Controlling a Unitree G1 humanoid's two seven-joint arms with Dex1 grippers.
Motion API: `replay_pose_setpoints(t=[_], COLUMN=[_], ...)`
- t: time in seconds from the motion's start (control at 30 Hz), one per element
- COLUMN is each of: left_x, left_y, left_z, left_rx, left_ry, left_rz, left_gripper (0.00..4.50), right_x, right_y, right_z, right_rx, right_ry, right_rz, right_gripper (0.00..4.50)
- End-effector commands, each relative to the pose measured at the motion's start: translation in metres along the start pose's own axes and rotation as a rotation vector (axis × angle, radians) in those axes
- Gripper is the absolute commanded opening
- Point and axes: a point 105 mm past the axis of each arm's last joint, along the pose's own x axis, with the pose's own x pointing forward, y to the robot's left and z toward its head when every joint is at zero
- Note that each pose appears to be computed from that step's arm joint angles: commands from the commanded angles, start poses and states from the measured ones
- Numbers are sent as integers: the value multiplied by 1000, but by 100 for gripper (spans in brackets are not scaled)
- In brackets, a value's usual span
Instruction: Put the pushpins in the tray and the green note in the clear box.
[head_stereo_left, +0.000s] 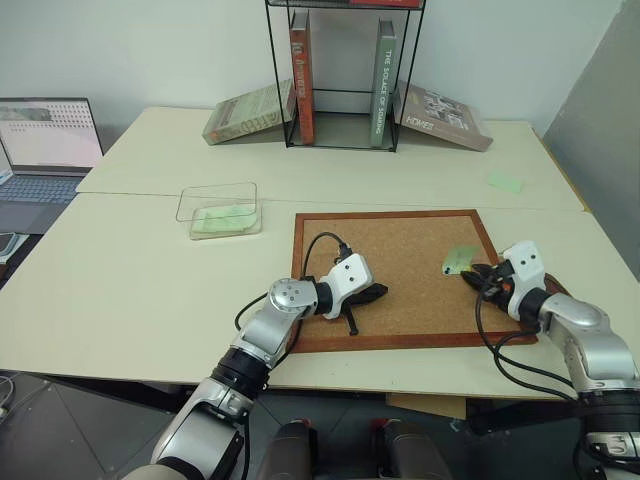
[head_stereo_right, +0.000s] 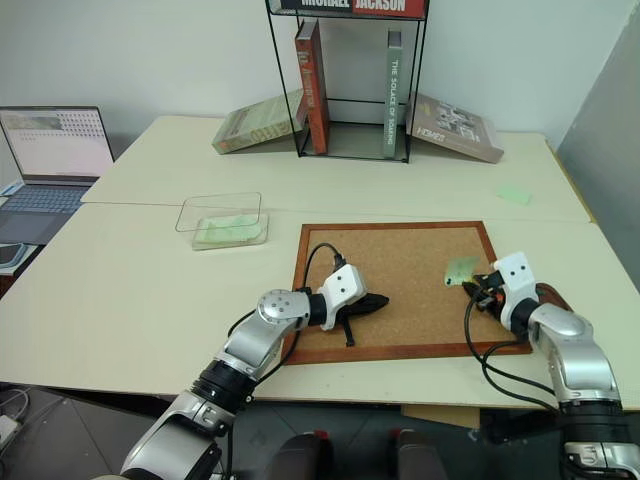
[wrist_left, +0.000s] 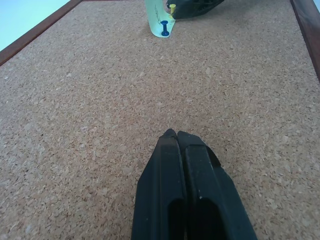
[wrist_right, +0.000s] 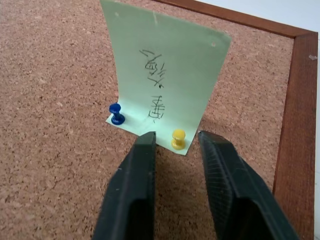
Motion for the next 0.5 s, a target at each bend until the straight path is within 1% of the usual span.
replay_pose_setpoints(t=[0.03,0.07,0.1,0.23,0.5], left_x=[2,2,2,2,2], left_y=[-7,-7,-7,-8,-11], left_z=[-10,-10,-10,-11,-14], left_rx=[-8,-8,-8,-12,-22], left_ry=[42,43,43,43,52], left_rz=[-17,-17,-17,-13,-13], left_gripper=[0,0,0,0,0], right_x=[-1,-2,-2,-4,-11], right_y=[-6,-6,-6,-7,-1], right_z=[11,11,11,14,36], right_rx=[-19,-19,-19,-26,-43], right_ry=[-37,-36,-36,-42,-116], right_rz=[-23,-24,-25,-26,19], right_gripper=[30,6,1,1,1])
